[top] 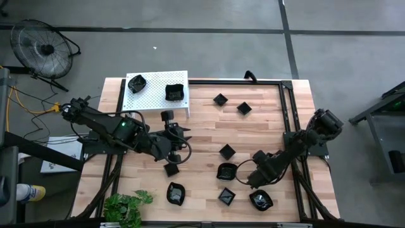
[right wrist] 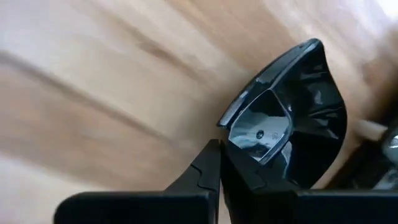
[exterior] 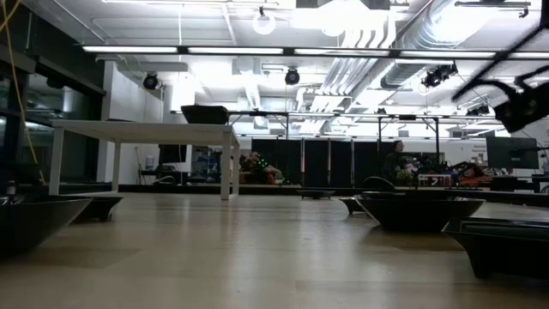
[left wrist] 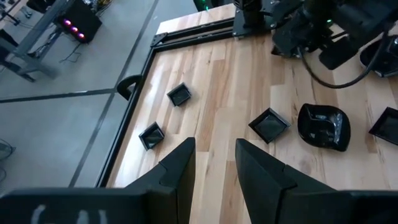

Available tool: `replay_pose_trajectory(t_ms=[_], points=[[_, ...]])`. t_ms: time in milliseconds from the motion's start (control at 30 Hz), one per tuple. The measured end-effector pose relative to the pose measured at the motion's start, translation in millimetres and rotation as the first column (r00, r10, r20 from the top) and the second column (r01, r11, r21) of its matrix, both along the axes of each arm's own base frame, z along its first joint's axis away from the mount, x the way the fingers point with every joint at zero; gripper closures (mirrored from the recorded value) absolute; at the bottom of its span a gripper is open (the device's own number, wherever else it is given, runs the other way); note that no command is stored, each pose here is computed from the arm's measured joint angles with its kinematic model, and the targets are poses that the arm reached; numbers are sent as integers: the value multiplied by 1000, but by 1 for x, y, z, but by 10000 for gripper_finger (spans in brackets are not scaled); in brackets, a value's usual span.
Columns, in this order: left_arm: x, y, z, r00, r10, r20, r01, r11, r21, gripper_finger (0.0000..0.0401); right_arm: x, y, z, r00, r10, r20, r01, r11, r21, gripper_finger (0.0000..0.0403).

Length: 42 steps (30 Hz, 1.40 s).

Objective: Pick & Place Mini shaped plates
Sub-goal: Stack the black leaf-shaped plate on the black leaf-shaped plate on the shelf

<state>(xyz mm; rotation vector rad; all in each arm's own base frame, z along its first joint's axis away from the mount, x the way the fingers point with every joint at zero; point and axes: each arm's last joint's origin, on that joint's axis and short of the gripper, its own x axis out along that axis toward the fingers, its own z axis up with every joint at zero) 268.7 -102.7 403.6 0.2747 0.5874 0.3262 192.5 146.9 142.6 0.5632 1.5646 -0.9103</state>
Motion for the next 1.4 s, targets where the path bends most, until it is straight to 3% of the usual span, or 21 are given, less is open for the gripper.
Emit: replay_pose_trajectory(t_ms=[333, 467, 567, 767, 967, 1100, 1200, 1400], points=[[0, 0, 0, 1000, 10, 5, -10, 1000, 4, 290, -10, -11, 55, 963, 27, 268, -53, 994, 92, 402], [0, 0, 0, 1000, 10, 5, -10, 1000, 3, 290, -17, -20, 81, 899, 30, 437, -80, 992, 98, 402], [0, 0, 0, 1000, 11, 6, -11, 1000, 2, 290, -21, -26, 100, 815, 43, 578, -106, 992, 75, 402], [1, 0, 0, 999, 25, 26, -25, 999, -21, 290, -20, -32, 133, 552, 118, 825, -179, 984, -22, 402], [8, -3, -6, 997, 17, 78, -13, 998, -56, 290, -12, -29, 160, 284, 247, 926, -253, 951, -176, 403], [14, -7, -7, 990, -4, 139, 17, 996, -89, 290, -7, -25, 179, 95, 337, 937, -284, 911, -299, 403], [19, -7, -2, 980, -46, 193, 66, 993, -98, 290, -3, -22, 195, -76, 400, 913, -303, 864, -403, 403], [34, 0, 11, 929, -207, 306, 249, 962, -107, 290, -3, -17, 223, -392, 462, 795, -290, 758, -584, 403]])
